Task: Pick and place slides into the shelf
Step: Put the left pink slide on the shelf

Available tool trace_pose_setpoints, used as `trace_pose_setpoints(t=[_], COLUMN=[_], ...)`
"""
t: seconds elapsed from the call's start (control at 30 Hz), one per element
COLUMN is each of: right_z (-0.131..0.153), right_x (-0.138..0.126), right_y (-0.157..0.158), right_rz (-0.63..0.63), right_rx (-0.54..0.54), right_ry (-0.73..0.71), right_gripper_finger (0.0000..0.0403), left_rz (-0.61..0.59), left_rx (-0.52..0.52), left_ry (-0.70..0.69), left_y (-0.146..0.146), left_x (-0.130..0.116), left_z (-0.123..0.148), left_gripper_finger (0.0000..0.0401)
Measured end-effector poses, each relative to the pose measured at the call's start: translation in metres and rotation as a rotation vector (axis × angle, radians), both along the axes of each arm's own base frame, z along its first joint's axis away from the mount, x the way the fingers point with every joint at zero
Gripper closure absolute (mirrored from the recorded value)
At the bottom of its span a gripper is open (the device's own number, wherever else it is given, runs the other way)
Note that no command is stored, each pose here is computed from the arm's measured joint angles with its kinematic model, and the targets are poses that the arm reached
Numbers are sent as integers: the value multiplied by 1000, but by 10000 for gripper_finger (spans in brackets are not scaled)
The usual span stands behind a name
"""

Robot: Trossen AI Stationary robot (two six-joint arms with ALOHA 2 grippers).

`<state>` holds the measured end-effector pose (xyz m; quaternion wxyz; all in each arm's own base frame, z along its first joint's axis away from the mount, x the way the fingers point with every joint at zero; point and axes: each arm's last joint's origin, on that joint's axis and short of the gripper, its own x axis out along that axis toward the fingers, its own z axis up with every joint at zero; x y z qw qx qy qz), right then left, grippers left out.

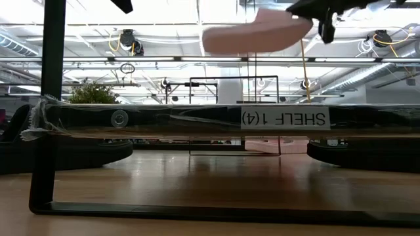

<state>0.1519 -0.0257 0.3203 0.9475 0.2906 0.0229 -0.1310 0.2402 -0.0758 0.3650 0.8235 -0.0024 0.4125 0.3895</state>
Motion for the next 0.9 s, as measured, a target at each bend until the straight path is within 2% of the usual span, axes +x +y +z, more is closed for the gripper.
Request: trace_pose_setpoints(t=[0.2,0.5,0.77,0.9], right_z=[-11,-43,-67,-77], right_x=[17,50,81,88], right_y=[38,77,96,101], right_rz=[-26,-228,-228,-227], right_rx=[22,-94,-77,-59], right_ry=[60,177,180,196], right_gripper_finger=[403,403,403,403], left_rz=[7,5,-10,-6], left_rx=[12,43,63,61], left_ry=[24,15,27,22], left_y=[3,4,4,4], left_x=[-1,-2,-2,-2], left_z=[0,1,1,1], left_gripper_finger=[338,338,339,338])
